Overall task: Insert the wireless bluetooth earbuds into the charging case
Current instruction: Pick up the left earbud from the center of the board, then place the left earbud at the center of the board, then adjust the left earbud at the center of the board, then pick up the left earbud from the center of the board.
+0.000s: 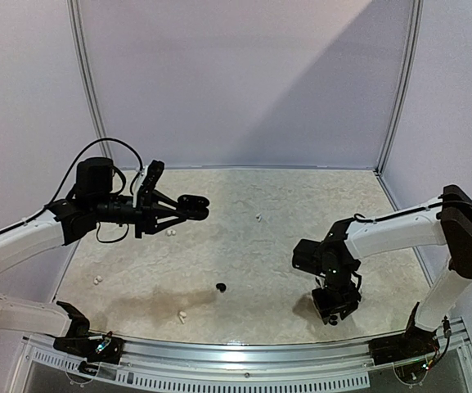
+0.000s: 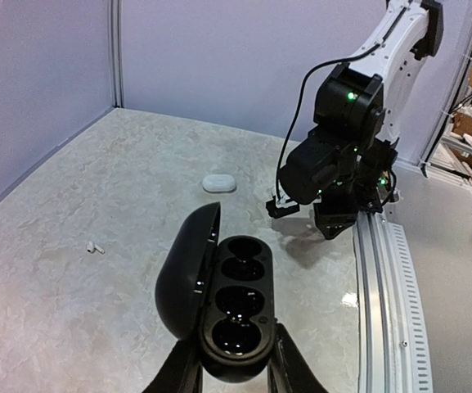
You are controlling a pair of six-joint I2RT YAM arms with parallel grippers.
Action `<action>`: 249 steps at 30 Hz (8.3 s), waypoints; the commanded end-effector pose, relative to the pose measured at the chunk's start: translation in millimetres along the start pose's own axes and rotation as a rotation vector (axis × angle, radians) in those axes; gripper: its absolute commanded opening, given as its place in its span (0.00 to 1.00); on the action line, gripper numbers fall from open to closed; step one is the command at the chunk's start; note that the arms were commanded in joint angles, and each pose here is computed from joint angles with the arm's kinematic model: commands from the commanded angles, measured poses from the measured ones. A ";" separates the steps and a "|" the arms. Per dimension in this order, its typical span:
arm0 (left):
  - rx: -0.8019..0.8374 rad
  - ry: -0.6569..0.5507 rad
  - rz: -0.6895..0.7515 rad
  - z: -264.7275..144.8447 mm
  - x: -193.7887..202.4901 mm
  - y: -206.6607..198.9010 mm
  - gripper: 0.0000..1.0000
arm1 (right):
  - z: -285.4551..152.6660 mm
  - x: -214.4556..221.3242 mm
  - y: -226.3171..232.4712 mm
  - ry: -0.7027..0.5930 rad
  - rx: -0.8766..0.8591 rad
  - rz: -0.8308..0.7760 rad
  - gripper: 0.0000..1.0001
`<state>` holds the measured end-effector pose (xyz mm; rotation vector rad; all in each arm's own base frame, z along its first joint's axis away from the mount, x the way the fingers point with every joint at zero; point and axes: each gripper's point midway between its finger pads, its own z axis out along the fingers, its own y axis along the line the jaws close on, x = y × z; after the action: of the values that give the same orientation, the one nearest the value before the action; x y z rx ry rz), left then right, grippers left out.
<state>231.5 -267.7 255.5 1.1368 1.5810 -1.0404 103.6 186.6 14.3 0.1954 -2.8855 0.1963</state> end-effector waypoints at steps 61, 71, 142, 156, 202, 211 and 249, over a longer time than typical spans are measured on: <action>-0.012 -0.027 0.056 -5.5 0.0 -9.9 0.00 | -87.7 -194.7 31.7 -0.328 -0.219 0.368 0.63; -0.024 0.027 0.030 -3.5 2.6 -1.0 0.00 | -123.9 -195.5 14.5 -0.366 -0.097 -0.006 0.66; -0.039 0.024 0.033 0.1 -0.8 16.1 0.00 | -108.2 -186.6 25.8 -0.432 -0.148 -0.484 0.27; -0.025 0.024 0.016 1.3 -4.7 15.8 0.00 | -78.9 -206.2 27.8 -0.375 -0.117 -0.731 0.19; -0.032 0.016 0.027 -0.3 1.9 14.1 0.00 | -39.2 -156.5 18.7 -0.274 -0.236 -0.594 0.27; -0.029 0.017 0.027 0.1 2.1 13.7 0.00 | -36.6 -145.1 31.1 -0.251 -0.330 -0.589 0.19; -0.036 -0.128 -0.017 1.6 -32.2 20.4 0.00 | -366.9 -143.9 90.2 -1.277 -0.230 -0.715 0.00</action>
<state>252.6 -270.6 274.0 1.0670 1.5410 -1.0310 310.3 321.5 209.6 1.4610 -3.3849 -0.5782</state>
